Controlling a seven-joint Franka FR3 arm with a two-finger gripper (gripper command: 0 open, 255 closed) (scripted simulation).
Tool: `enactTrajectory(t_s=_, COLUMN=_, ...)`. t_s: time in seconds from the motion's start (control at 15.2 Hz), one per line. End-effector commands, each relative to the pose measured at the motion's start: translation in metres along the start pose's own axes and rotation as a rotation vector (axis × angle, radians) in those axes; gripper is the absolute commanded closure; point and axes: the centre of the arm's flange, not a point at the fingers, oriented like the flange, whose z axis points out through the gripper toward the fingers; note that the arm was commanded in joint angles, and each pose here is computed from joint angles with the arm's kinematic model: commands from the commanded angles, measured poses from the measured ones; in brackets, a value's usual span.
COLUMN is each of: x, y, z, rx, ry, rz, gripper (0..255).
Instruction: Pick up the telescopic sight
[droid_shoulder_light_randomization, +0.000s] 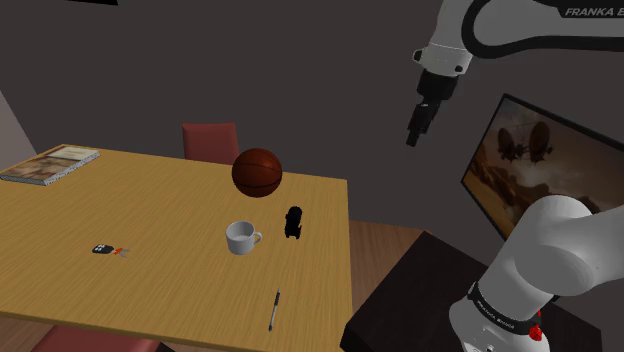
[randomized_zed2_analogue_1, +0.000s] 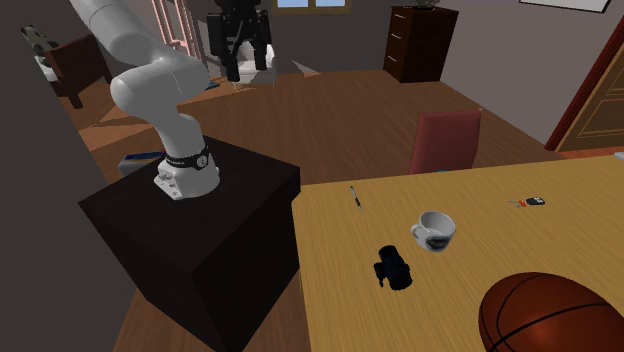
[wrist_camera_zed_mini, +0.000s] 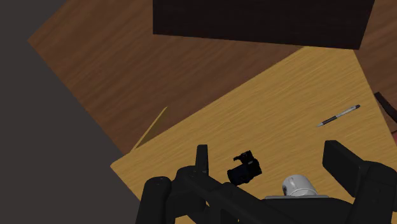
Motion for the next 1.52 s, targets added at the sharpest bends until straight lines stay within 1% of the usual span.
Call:
enactTrajectory(t_s=0.0, x=0.000, y=0.000, z=0.000, rx=0.000, ry=0.000, rz=0.000, gripper=0)
enactTrajectory(t_s=0.73, x=0.085, y=-0.038, z=0.112, rx=0.014, ry=-0.013, rz=0.218, gripper=0)
enactTrajectory(t_s=1.45, x=0.175, y=-0.059, z=0.224, rx=0.028, ry=-0.027, rz=0.437, gripper=0)
